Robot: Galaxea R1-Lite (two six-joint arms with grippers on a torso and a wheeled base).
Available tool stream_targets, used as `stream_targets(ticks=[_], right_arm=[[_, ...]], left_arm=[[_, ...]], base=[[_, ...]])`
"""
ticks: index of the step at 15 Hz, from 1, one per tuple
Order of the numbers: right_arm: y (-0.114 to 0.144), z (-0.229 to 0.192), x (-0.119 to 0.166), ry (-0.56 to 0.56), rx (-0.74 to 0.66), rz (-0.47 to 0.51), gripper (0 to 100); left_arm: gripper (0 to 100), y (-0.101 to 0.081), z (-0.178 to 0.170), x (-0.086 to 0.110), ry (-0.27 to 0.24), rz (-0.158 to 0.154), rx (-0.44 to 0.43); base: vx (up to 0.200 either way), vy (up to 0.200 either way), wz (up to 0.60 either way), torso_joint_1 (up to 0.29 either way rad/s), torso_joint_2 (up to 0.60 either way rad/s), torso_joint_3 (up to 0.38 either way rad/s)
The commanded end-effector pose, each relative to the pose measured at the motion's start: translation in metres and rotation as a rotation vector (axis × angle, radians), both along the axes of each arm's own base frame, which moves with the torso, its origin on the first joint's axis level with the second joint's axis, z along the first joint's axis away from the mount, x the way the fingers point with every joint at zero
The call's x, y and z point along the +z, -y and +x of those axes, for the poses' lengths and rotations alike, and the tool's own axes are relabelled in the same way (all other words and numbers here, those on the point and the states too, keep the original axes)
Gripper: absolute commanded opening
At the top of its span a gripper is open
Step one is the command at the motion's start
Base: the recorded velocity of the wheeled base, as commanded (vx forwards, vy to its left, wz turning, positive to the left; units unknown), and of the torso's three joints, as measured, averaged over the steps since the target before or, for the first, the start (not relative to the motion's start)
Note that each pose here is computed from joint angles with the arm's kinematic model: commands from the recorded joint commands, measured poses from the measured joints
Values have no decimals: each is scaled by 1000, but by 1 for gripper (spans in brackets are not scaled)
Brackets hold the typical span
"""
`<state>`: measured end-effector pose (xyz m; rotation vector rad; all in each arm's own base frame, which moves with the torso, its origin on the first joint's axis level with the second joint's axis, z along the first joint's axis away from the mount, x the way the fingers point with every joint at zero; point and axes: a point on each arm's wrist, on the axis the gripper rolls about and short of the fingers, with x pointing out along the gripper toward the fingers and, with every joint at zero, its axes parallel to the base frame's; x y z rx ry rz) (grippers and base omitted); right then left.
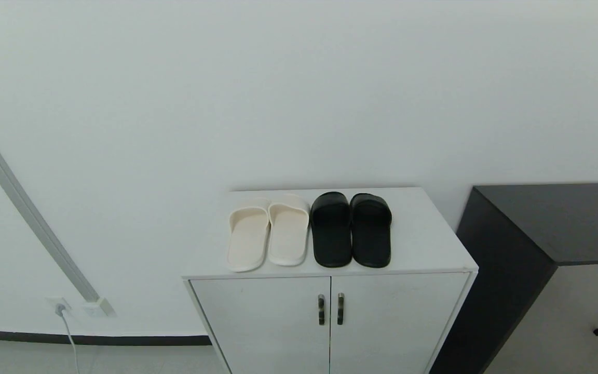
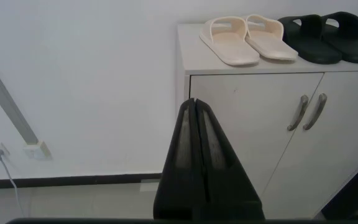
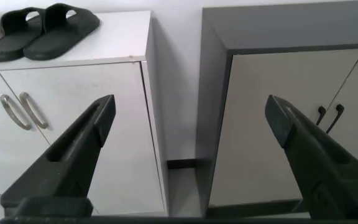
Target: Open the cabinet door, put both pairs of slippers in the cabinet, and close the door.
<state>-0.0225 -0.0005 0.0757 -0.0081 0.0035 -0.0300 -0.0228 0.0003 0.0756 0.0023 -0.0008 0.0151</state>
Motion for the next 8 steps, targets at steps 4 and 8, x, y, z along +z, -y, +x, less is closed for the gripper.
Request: stream_targets(ticks=[4, 8], right_arm=[[0, 8, 67, 21, 33, 186, 100], [-6, 56, 54, -317, 231, 91, 100]], left_arm=[[0, 0, 0, 0, -1, 5, -1], [0, 0, 0, 0, -1, 5, -1]], base=[[0, 0, 0, 0, 0, 0], [0, 0, 0, 0, 0, 0]])
